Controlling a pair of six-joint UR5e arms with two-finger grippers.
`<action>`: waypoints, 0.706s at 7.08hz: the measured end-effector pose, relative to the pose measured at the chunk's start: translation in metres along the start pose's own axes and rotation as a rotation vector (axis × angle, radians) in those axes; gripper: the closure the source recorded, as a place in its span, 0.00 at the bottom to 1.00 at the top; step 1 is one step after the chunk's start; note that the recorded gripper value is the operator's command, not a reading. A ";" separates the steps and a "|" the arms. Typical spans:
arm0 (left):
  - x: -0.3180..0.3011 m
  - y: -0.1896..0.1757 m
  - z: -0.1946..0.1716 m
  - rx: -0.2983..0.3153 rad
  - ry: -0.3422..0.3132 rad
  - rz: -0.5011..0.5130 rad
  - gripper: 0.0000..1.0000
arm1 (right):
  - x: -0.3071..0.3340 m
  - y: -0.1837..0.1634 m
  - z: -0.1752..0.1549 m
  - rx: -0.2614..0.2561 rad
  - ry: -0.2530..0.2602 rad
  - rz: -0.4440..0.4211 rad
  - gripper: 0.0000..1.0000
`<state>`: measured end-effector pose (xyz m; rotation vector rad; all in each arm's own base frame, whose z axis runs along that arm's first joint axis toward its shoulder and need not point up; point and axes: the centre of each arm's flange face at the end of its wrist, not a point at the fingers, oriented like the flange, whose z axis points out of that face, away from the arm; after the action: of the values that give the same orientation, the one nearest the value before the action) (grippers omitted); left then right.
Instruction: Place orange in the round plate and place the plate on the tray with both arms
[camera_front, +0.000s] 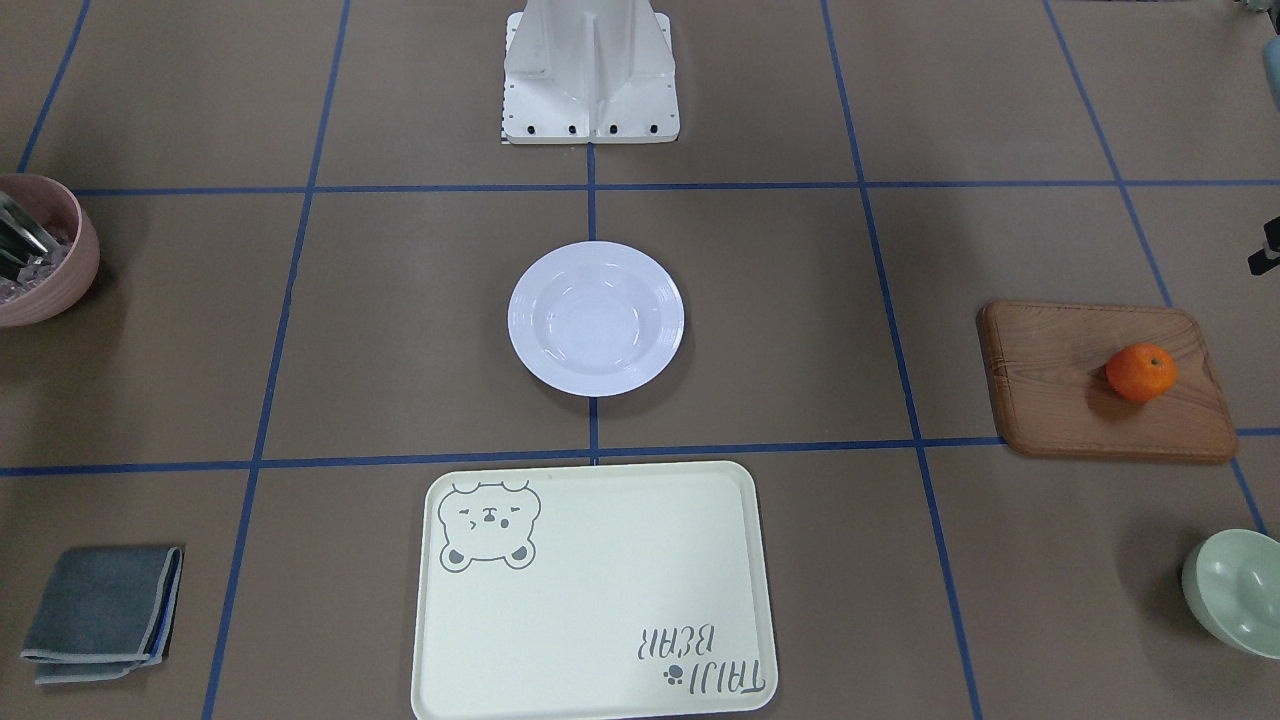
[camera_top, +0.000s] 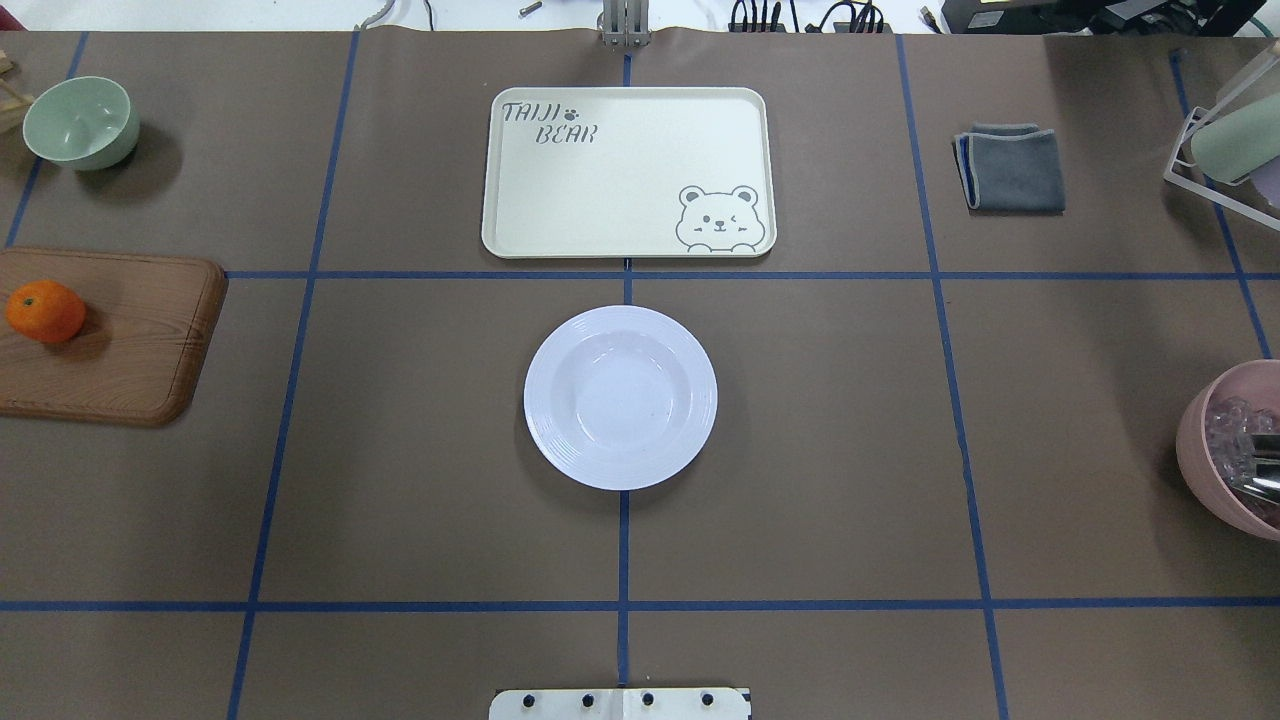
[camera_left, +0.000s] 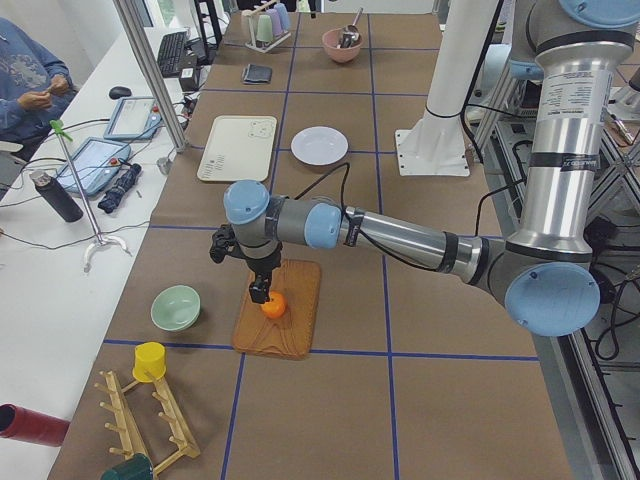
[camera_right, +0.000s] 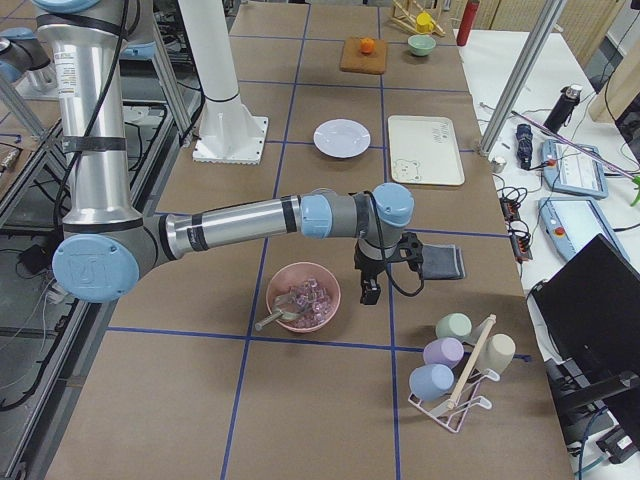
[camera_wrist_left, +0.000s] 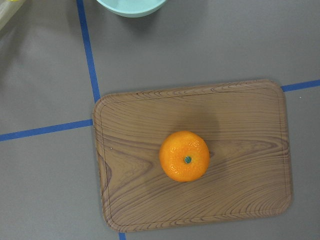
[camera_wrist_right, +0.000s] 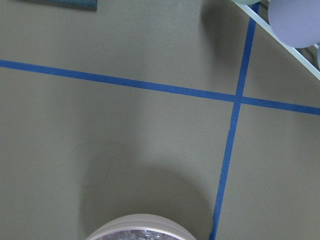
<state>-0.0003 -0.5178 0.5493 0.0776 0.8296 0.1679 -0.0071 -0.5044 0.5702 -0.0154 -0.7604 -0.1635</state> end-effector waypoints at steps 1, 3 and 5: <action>-0.001 0.001 0.001 0.002 -0.002 0.003 0.02 | 0.000 0.000 0.000 0.000 0.000 0.000 0.00; -0.003 0.002 0.002 0.013 -0.005 0.016 0.02 | 0.000 0.000 0.000 0.000 0.000 0.000 0.00; -0.003 0.003 0.002 0.016 -0.006 0.019 0.02 | 0.000 0.000 0.001 -0.001 0.000 0.000 0.00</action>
<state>-0.0010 -0.5159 0.5536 0.1006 0.8247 0.1790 -0.0078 -0.5047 0.5704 -0.0166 -0.7604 -0.1644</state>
